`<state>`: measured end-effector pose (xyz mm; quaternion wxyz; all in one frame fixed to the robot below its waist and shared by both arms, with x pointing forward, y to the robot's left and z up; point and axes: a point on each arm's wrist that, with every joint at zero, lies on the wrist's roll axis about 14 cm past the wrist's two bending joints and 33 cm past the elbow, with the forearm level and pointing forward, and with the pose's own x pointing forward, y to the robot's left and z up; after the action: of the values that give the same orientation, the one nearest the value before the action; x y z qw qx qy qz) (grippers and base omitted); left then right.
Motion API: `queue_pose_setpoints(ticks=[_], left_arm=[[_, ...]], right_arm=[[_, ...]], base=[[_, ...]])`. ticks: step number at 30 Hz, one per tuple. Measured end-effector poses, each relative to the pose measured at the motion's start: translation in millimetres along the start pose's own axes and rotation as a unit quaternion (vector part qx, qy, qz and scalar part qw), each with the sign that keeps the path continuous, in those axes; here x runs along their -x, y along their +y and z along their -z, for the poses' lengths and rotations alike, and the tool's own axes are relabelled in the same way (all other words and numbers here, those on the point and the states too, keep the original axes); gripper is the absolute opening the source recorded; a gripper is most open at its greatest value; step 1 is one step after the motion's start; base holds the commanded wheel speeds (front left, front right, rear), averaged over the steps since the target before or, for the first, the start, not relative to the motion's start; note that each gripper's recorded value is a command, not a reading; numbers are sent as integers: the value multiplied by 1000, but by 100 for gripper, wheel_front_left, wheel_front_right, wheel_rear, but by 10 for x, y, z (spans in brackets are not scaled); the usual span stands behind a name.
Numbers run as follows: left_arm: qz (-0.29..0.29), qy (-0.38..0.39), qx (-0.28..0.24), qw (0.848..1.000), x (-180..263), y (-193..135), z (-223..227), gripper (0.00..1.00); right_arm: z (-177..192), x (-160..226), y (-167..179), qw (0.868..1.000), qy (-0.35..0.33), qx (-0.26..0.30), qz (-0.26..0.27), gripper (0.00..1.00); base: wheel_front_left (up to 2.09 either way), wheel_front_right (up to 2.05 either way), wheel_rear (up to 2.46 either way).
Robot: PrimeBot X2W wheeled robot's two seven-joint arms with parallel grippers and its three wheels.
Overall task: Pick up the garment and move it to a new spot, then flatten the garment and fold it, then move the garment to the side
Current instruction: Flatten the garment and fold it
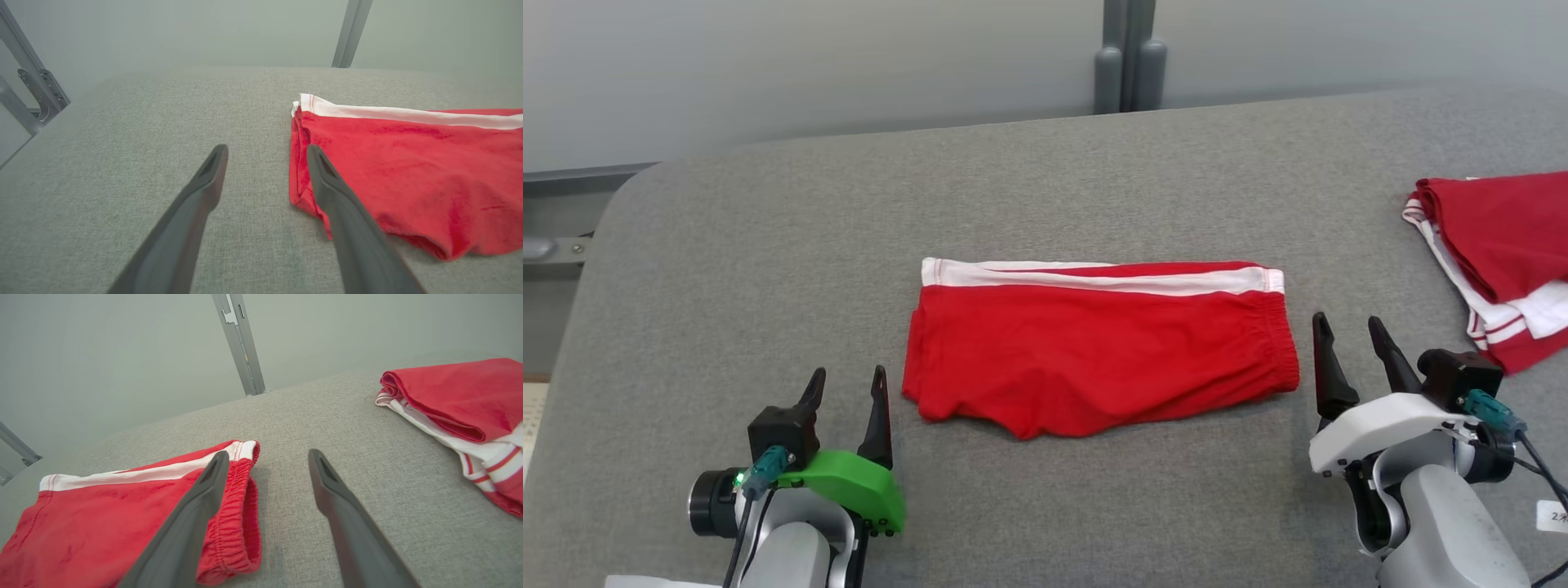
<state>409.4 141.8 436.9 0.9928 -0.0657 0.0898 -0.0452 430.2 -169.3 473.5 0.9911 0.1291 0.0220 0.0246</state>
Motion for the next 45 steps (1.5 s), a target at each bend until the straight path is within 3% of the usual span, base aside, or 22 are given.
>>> queue_pose_setpoints(ticks=[16,27,36,37,39,41,45], left_arm=[[-89,16,-3,996,517,656,183,100],[-107,45,-4,993,582,804,366,100],[-111,54,-3,992,588,832,423,100],[-111,54,-3,992,588,832,425,100],[-109,55,-2,993,586,825,429,100],[-109,55,0,993,587,822,431,100],[-106,53,1,993,584,805,419,100]], right_arm=[[466,-317,215,997,70,16,-17,100],[932,-462,221,990,139,14,-8,100],[1151,-487,366,985,171,11,-31,100],[1165,-483,385,984,174,11,-34,92],[1186,-480,428,983,177,8,-40,43],[1192,-481,453,983,178,5,-43,0],[1165,-490,538,984,172,-12,-47,0]], base=[[0,0,0],[0,0,0],[0,0,0],[0,0,0],[0,0,0],[0,0,0],[0,0,0]])
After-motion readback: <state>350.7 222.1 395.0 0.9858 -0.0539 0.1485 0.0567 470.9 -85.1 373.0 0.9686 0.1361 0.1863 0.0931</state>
